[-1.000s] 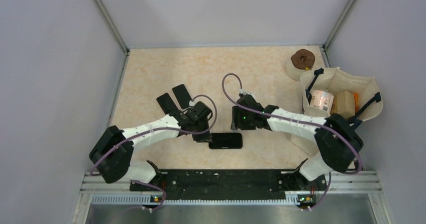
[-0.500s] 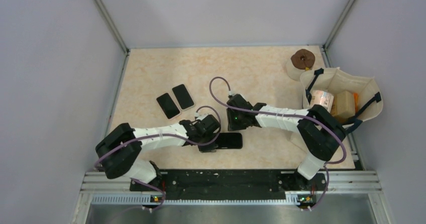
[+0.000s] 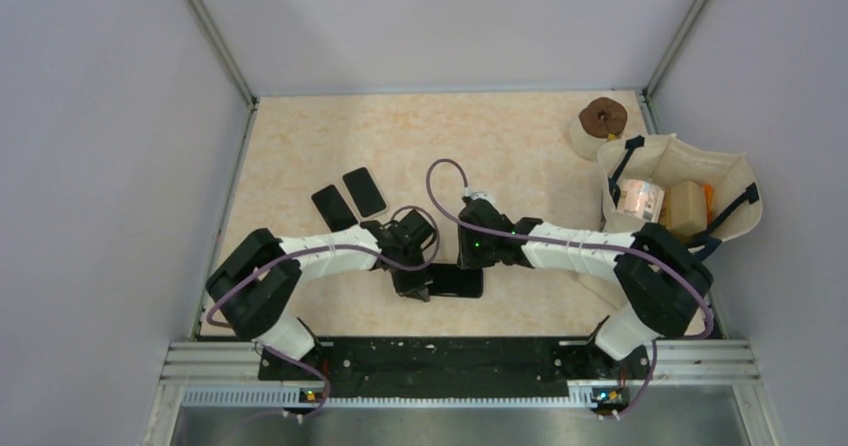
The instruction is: Put the phone into the phone case
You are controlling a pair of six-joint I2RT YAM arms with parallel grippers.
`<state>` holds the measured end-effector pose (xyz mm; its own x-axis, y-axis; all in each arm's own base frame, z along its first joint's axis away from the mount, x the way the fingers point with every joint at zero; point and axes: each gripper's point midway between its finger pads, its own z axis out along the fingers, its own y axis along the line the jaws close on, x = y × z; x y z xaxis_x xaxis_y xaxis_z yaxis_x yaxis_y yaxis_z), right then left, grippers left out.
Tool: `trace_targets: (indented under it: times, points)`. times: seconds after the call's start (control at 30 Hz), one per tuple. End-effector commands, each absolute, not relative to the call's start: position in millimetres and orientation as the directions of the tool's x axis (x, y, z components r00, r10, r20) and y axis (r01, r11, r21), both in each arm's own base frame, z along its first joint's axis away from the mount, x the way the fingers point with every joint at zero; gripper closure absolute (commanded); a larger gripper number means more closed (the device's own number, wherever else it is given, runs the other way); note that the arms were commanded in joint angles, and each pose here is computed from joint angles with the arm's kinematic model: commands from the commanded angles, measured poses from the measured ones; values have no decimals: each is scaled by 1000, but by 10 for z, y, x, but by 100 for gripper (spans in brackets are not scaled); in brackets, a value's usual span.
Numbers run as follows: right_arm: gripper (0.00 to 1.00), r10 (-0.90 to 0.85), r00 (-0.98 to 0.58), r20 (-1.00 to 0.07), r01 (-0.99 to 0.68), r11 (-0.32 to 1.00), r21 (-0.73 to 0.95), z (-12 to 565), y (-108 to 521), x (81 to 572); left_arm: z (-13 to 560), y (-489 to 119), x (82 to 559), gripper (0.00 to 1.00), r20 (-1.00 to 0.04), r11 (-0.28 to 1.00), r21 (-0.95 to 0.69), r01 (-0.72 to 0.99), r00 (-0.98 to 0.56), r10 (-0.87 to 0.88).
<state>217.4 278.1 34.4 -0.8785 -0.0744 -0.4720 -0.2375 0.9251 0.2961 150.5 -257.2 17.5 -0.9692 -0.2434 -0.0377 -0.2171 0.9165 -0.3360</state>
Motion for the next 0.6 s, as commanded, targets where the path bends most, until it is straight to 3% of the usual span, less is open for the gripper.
trace_targets:
  times: [0.0,0.27,0.57]
  points:
    - [71,-80,-911,-404,-227,916,331,363,2712,1886,190,-2381,2520,98,-321,921,-310,-235,-886,-334]
    - [70,-40,-903,-428,-198,923,331,448,2670,1920,362,-2446,2951,99,-348,920,-332,-209,-879,-325]
    - [67,1,-885,-466,-162,937,310,565,2451,2216,567,-2314,2781,96,-361,914,-356,-193,-874,-325]
